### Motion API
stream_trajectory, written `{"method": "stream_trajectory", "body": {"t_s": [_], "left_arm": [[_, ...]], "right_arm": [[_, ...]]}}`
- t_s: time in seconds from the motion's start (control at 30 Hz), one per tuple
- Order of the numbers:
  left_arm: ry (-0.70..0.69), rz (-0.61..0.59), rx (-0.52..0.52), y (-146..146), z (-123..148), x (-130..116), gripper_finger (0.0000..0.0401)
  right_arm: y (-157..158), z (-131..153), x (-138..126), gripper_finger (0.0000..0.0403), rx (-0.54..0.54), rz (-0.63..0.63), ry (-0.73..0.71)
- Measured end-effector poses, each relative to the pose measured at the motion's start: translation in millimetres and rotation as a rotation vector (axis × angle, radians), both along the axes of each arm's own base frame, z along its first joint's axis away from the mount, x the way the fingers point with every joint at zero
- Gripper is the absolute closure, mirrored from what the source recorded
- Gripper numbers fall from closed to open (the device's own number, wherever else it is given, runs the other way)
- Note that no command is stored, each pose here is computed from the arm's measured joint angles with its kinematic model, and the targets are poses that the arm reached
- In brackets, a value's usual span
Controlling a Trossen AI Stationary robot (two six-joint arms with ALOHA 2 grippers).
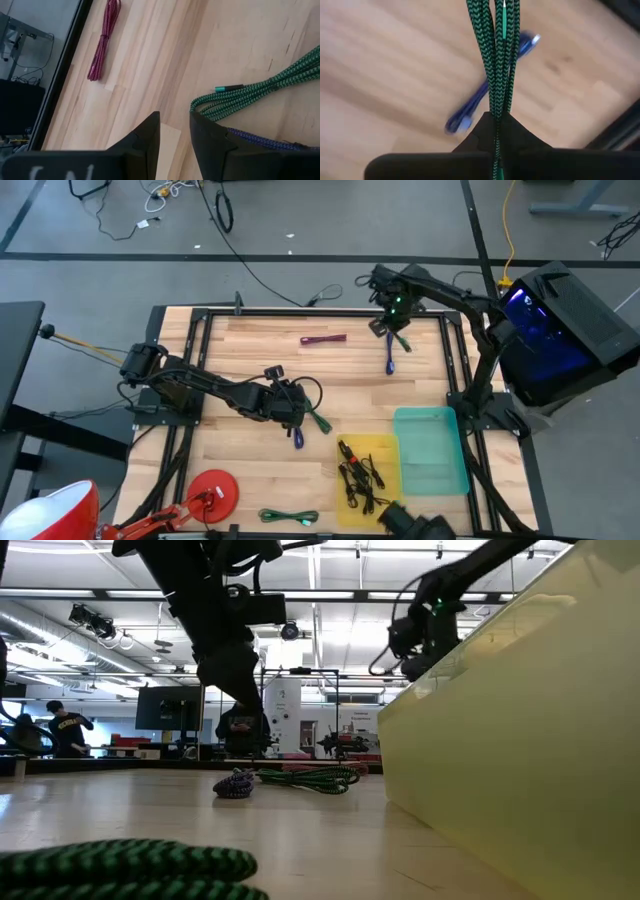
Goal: Pick & Place USB Port
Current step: Put the top right green patterned charger cable into the blue bin
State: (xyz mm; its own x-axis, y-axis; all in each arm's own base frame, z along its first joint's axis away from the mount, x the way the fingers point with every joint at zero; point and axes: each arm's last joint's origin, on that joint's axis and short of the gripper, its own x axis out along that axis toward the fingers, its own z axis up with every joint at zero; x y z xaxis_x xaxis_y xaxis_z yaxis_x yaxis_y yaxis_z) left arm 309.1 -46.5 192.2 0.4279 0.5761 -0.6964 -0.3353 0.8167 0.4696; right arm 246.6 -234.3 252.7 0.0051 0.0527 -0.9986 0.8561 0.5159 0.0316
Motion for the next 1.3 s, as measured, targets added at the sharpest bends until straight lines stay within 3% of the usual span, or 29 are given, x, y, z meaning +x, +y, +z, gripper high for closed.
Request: {"method": "stream_trajectory", "body": {"t_s": [0.33, 0.6, 0.9, 1.13, 1.3], "left_arm": [[0.027, 0.000, 0.008, 0, -1, -2, 0.0289], [0.046, -0.028, 0.012, -9, -2, -6, 0.0289], [0.048, -0.057, 0.014, -17, -2, -7, 0.0289], [0.048, -0.055, 0.013, -17, -2, -8, 0.0289], [0.047, -0.054, 0.012, -17, -2, -7, 0.0289]], "right_arm": [[112, 46, 38, 0.0402, -0.044, 0.102, -0.083], [219, 68, 43, 0.0402, -0.130, 0.114, -0.139], [305, 35, 20, 0.0402, -0.165, -0.060, -0.030], [349, 0, -10, 0.0402, -0.158, -0.240, 0.103], [375, -18, -26, 0.0402, -0.152, -0.335, 0.101]]}}
